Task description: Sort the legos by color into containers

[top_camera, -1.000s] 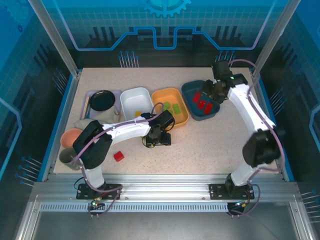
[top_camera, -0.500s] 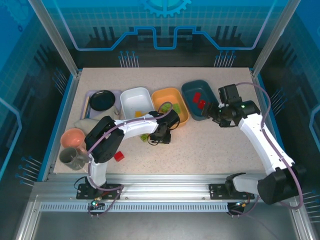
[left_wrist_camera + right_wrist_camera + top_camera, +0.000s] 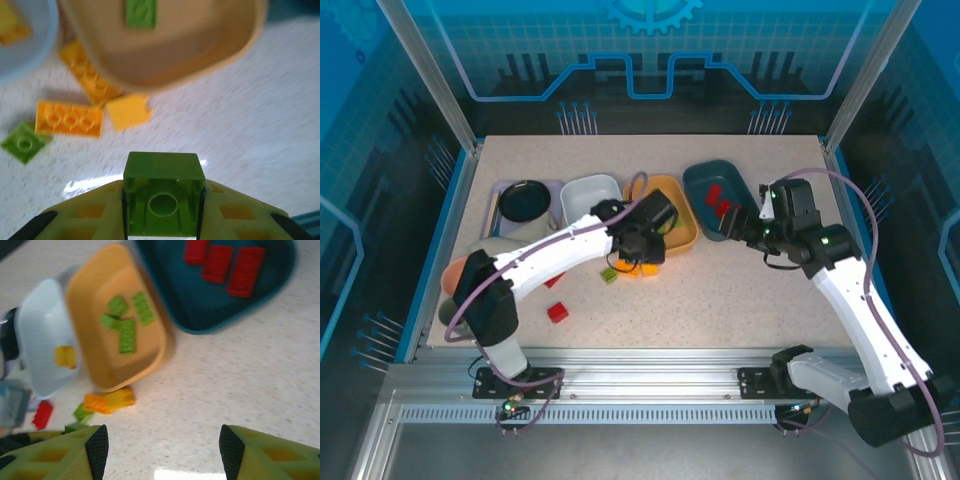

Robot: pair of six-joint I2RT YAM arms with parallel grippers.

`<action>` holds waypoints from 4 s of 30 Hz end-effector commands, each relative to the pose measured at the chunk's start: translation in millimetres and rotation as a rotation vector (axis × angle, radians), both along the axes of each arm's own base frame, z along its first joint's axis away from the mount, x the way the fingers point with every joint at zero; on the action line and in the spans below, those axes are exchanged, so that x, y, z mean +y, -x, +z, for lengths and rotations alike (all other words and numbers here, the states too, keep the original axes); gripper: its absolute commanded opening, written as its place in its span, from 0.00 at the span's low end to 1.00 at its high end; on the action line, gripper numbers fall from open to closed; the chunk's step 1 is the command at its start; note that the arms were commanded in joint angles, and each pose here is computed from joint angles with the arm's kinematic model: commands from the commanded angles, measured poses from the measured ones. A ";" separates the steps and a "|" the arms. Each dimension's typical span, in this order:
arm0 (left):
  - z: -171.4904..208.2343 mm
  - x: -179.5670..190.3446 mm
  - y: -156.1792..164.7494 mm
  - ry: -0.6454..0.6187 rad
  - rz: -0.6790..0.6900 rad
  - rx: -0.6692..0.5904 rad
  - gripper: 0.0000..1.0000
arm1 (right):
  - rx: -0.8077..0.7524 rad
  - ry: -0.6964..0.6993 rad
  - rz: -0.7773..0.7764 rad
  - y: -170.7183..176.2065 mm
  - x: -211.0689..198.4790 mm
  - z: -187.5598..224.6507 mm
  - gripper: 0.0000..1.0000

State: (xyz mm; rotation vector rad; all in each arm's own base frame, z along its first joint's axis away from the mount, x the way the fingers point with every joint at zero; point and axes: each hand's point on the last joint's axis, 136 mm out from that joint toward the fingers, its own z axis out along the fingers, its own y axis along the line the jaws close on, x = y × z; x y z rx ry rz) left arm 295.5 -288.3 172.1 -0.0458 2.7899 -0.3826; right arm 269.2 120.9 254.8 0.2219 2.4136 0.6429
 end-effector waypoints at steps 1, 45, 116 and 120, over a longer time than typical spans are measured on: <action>10.8 10.9 -25.4 0.027 0.037 0.017 0.30 | -0.145 -0.034 0.180 0.2 34.9 23.9 0.67; 37.9 5.2 -113.4 0.209 0.183 0.025 0.70 | -0.070 0.171 0.323 0.7 73.4 -13.1 0.67; 9.0 206.5 97.4 0.256 0.644 -0.004 0.72 | 0.106 0.396 0.438 -99.8 274.0 -126.5 0.32; 2.9 206.7 100.7 0.250 0.648 0.013 0.72 | 0.125 0.354 0.410 -142.4 295.7 -150.3 0.32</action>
